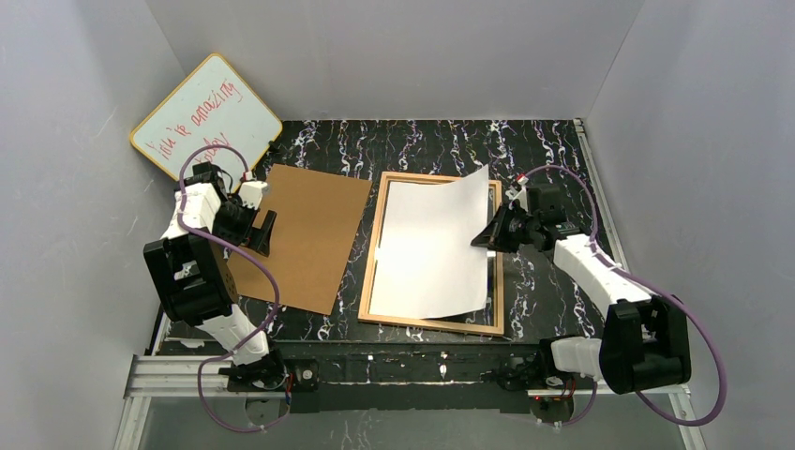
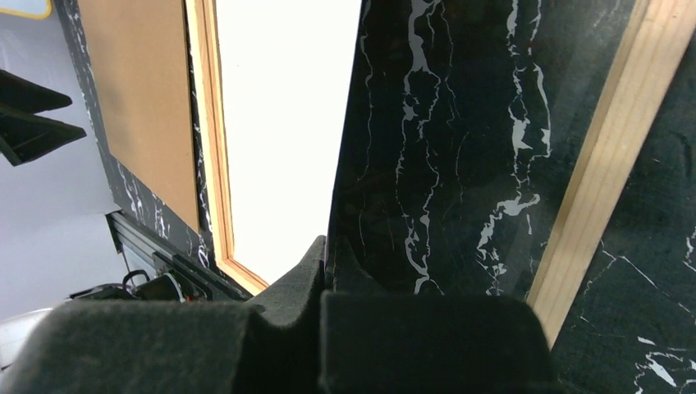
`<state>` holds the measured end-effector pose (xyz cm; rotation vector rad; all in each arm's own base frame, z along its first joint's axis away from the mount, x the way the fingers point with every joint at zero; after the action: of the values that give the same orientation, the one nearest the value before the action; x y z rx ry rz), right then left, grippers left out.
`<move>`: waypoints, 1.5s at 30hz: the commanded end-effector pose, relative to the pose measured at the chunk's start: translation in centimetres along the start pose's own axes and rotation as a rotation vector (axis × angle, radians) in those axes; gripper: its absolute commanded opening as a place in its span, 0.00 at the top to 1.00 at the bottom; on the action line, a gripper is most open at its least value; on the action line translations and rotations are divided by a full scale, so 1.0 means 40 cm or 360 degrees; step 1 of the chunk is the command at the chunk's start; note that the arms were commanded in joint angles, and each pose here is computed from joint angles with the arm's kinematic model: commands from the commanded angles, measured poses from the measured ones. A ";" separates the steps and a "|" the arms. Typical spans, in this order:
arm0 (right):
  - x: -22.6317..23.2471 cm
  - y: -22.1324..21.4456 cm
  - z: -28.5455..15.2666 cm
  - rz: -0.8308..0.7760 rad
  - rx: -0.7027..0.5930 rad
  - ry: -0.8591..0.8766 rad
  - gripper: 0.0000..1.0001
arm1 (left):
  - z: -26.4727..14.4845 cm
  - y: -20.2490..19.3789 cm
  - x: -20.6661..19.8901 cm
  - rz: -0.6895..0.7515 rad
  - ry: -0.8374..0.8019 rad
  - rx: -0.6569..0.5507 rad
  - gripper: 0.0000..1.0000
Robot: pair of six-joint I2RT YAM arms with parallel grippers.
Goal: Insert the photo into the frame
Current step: Place the photo in the photo frame.
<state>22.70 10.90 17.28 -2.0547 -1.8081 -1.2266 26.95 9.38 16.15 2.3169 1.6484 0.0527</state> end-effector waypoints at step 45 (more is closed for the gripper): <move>0.176 0.104 -0.059 -0.0155 -0.0324 -0.0228 0.01 | -0.069 0.043 0.127 -0.0201 0.0424 -0.0107 0.11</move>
<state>23.83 9.62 22.39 -2.3432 -1.8809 -1.2911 28.63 11.87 16.99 2.3179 1.7952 0.2890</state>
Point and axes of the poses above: each gripper's point midway between its finger pads, its own z axis out along the fingers, its own x axis along the line the jaws close on, y = z × x, the point moved 9 cm from there along -z, back along the fingers, and after that the axes turned 3 degrees about -z, right-handed, at the moved point
